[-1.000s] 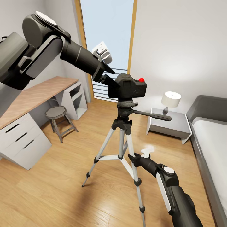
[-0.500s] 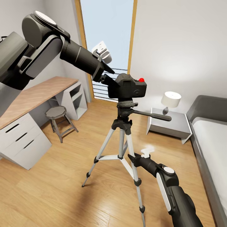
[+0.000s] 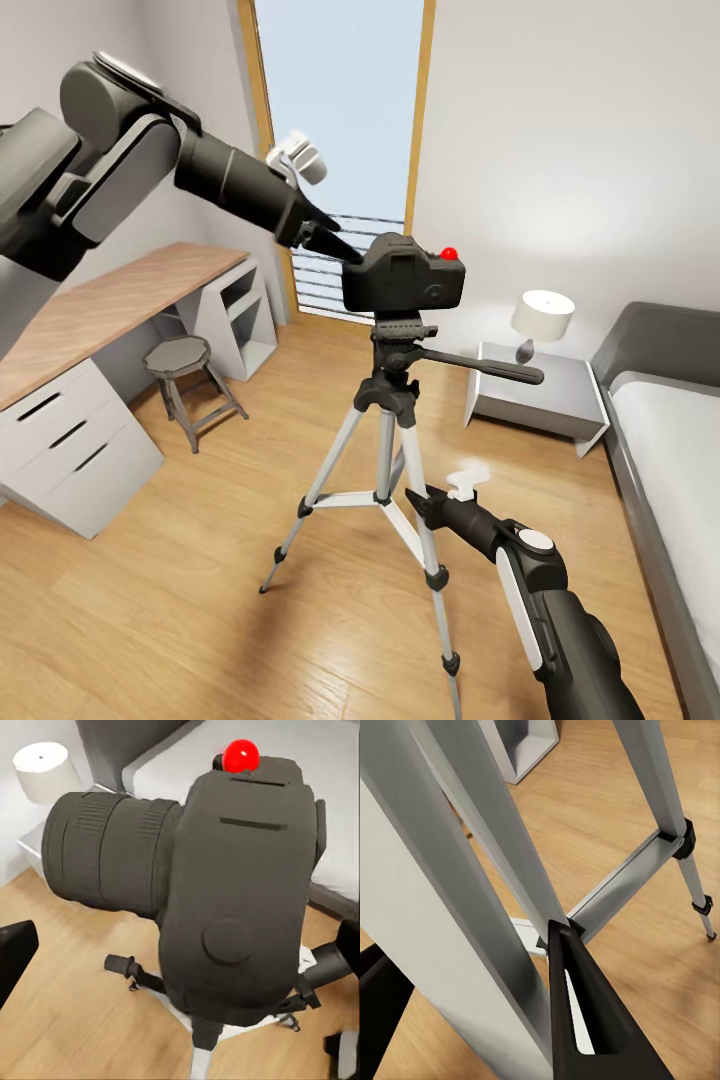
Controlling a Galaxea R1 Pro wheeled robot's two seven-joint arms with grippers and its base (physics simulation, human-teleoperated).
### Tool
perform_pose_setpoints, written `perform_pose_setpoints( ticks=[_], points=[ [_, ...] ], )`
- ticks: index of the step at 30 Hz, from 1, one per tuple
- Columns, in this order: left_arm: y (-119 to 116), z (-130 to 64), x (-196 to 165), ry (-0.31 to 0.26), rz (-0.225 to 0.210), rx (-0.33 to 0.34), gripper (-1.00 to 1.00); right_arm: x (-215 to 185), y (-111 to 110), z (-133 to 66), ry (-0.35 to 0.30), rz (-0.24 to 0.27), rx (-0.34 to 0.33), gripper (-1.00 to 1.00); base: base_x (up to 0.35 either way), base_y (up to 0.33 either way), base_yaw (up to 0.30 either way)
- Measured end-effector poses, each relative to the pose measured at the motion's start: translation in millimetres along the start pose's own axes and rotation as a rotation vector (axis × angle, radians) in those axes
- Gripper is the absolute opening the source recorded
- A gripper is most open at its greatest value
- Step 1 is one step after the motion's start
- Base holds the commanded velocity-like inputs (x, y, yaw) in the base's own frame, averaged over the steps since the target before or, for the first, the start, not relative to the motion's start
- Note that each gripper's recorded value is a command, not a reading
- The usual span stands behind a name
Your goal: Attach the digital camera to the camera tripod in the bedroom.
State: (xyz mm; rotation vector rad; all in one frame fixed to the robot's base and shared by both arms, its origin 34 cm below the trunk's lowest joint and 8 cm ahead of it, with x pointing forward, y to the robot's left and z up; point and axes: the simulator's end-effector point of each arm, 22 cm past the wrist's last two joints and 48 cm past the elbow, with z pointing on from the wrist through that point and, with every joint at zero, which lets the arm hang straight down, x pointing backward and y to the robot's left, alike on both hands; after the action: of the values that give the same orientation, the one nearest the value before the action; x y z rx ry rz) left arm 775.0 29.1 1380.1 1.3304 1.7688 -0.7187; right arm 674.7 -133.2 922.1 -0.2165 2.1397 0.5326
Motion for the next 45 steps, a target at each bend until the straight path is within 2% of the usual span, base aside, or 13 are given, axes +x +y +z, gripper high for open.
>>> perform_pose_setpoints(
  ticks=[7, 8, 17, 18, 25, 26, 29, 30, 33, 39, 40, 45],
  points=[
    [18, -11.5, 0, -0.056, -0.096, -0.007, 1.0, 0, 0, 0.0, 0.0, 0.0, 0.0, -1.0, 0.0, 0.0, 0.0],
    [25, -15.6, 0, -0.076, -0.126, -0.017, 1.0, 0, 0, 0.0, 0.0, 0.0, 0.0, -1.0, 0.0, 0.0, 0.0],
    [64, -35.4, 2, -0.186, -0.303, -0.07, 1.0, 0, 0, 0.0, 0.0, 0.0, 0.0, -1.0, 0.0, 0.0, 0.0],
    [74, -36.6, 9, -0.212, -0.356, -0.073, 1.0, 0, 0, 0.0, 0.0, 0.0, 0.0, -1.0, 0.0, 0.0, 0.0],
    [106, -32.4, 53, -0.321, -0.625, -0.026, 1.0, 0, 0, -0.3, 0.002, -0.004, 0.001, -1.0, 0.0, 0.0, 0.0],
    [113, -31.4, 64, -0.349, -0.691, -0.014, 1.0, 0, 0, -0.3, 0.002, -0.004, 0.001, -1.0, 0.0, 0.0, 0.0],
    [122, -28.0, 85, -0.377, -0.783, -0.004, 1.0, 0, 0, -0.3, 0.002, -0.003, 0.001, -1.0, 0.0, 0.0, 0.0],
    [125, -26.2, 93, -0.381, -0.809, -0.005, 1.0, 0, 0, -0.4, 0.002, -0.003, 0.001, -1.0, 0.0, 0.0, 0.0],
    [136, -15.1, 143, -0.376, -0.932, -0.025, 1.0, -1, 0, -0.4, 0.002, 0.0, 0.001, -1.0, 0.0, 0.0, 0.0],
    [147, -4.8, 209, -0.359, -1.077, -0.067, 1.0, -1, 0, -0.5, 0.002, 0.0, 0.001, -1.0, 0.0, 0.0, 0.0],
    [150, -3.4, 232, -0.35, -1.121, -0.089, 1.0, -1, 0, -0.4, 0.001, 0.0, 0.001, -1.0, 0.0, 0.0, 0.0],
    [157, -1.5, 306, -0.324, -1.268, -0.168, 1.0, -1, 0, -0.5, 0.001, 0.0, 0.001, -1.0, 0.0, 0.0, 0.0]
  ],
)
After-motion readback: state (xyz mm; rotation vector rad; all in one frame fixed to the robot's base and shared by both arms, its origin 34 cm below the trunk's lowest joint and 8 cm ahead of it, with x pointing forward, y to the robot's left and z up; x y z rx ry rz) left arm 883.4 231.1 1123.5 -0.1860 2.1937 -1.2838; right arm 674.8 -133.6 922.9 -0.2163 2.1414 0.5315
